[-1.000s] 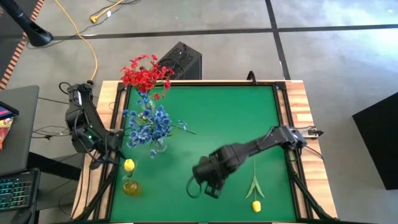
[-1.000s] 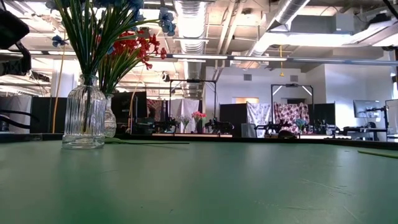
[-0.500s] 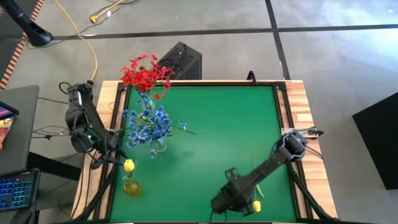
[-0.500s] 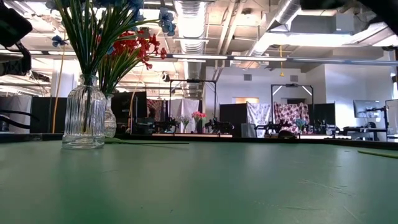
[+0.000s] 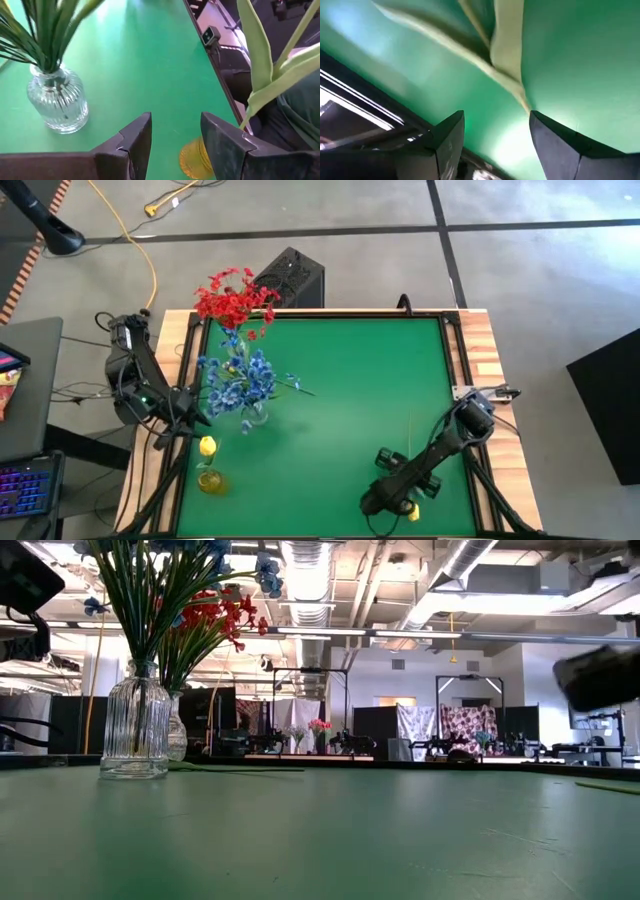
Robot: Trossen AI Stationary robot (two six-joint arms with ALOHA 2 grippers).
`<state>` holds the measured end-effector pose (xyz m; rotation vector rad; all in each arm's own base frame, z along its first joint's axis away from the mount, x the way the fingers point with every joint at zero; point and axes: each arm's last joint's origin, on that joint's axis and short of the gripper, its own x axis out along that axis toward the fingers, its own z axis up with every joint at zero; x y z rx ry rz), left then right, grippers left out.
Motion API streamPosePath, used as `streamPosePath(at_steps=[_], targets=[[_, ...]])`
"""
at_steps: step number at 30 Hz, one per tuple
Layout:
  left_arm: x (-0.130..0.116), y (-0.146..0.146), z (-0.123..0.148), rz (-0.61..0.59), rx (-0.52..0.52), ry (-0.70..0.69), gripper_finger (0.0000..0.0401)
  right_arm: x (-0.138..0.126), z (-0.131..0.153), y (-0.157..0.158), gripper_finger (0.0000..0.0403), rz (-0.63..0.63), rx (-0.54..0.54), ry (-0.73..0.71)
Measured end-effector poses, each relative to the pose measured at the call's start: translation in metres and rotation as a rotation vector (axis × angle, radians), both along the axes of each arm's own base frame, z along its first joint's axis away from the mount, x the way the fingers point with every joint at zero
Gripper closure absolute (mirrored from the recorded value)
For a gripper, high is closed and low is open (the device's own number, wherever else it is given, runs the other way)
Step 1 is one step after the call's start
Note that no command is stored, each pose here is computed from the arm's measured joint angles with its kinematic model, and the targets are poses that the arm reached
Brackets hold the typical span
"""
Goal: Sort flowers into vase by color
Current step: Put the bottom right yellow flower into the yellow vase
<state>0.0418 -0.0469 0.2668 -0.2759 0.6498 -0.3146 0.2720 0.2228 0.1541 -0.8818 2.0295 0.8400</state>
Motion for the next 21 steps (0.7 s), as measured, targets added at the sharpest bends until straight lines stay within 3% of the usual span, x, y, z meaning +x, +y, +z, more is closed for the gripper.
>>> streamPosePath(at_steps=[5, 14, 17, 21], targets=[[0.000, 0.001, 0.000, 0.025, -0.002, -0.008, 0.0243, -0.005, -0.017, -0.015, 0.0154, 0.043, -0.077, 0.010], [0.000, 0.000, 0.000, 0.028, -0.032, 0.015, 0.0243, 0.001, -0.034, -0.021, 0.0164, 0.039, -0.038, -0.083], [0.000, 0.000, 0.000, 0.030, -0.038, 0.019, 0.0243, 0.000, -0.034, -0.018, 0.0202, 0.053, -0.039, -0.090], [0.000, 0.000, 0.000, 0.030, -0.038, 0.019, 0.0243, -0.002, -0.034, -0.012, 0.0286, 0.048, -0.049, -0.127]])
